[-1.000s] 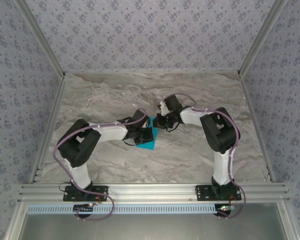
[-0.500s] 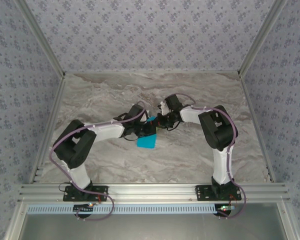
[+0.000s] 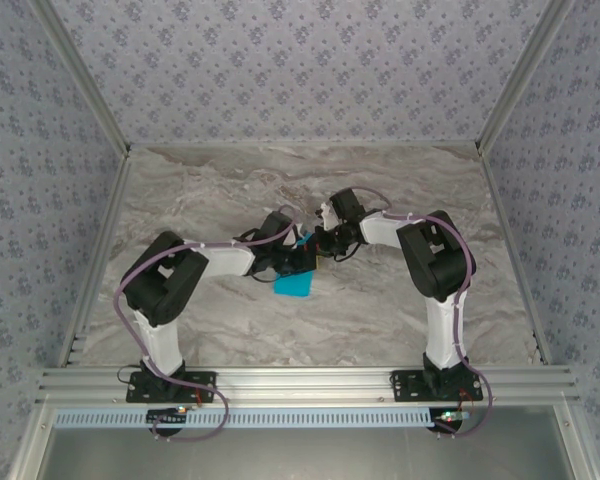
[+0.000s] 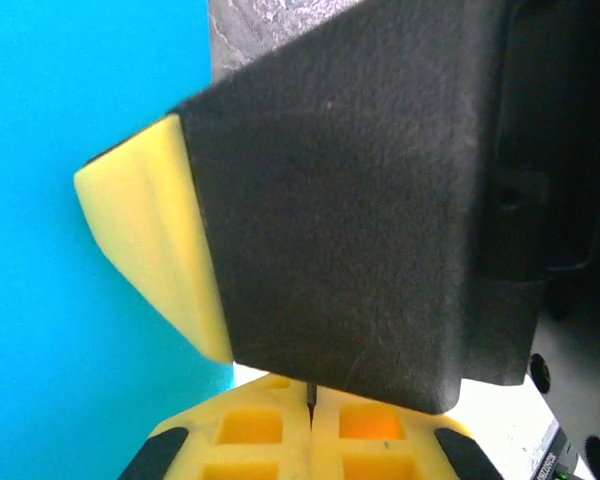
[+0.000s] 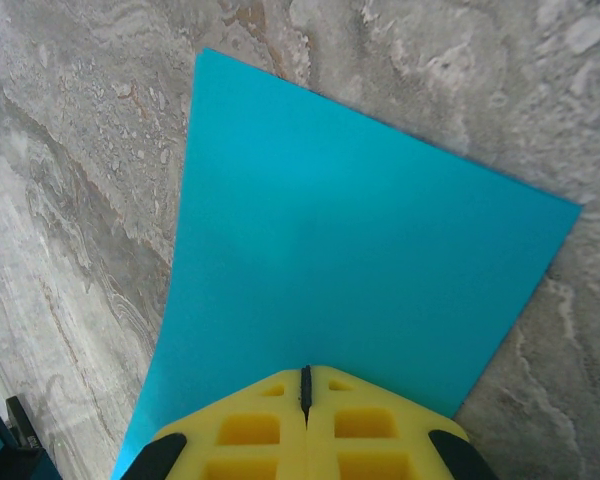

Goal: Fold a paper plane with a square sheet of paper (pick it up from the middle)
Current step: First fold in half a square sheet of paper at the center of the table.

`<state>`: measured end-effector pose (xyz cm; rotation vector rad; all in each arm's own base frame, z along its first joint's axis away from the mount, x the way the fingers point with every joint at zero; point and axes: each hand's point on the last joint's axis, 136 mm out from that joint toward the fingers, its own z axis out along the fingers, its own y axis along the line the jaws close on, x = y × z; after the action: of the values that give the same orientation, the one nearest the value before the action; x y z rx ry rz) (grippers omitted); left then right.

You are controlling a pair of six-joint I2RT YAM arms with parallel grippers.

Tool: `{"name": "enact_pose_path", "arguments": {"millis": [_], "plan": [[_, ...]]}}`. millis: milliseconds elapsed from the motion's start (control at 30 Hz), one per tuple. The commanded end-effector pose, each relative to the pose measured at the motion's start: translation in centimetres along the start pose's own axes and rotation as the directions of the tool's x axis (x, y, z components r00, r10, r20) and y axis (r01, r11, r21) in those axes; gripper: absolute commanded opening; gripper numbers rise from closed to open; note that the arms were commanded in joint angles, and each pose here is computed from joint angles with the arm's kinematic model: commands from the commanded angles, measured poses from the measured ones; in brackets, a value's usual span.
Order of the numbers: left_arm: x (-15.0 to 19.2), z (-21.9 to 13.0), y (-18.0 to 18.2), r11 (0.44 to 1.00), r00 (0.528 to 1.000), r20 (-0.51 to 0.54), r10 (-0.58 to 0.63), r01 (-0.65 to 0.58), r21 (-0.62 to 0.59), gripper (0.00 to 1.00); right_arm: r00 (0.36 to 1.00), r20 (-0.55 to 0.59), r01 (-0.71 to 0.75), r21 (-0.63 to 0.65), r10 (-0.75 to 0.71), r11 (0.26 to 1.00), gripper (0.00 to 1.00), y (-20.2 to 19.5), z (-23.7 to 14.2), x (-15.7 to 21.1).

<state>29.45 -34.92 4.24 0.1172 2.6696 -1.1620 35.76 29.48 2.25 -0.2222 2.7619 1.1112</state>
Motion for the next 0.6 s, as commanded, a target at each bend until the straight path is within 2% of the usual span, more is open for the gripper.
{"name": "enact_pose_path", "arguments": {"millis": [0,333,567], "plan": [[0.7,0.5,0.9,1.000,1.000,-0.016,0.007,-0.007,0.005,0.00,0.998,-0.050,-0.032,0.038,0.034,0.999,0.00,-1.6,0.9,1.4],[2.7,0.4,1.8,1.000,0.999,-0.053,-0.003,0.003,-0.001,0.00,0.997,-0.051,-0.052,0.049,0.055,0.997,0.00,-2.0,1.0,1.4],[4.7,0.3,1.5,0.998,0.993,-0.103,0.051,-0.054,-0.028,0.00,0.996,-0.057,-0.066,0.064,0.069,0.996,0.00,-2.5,1.0,1.6]]}}
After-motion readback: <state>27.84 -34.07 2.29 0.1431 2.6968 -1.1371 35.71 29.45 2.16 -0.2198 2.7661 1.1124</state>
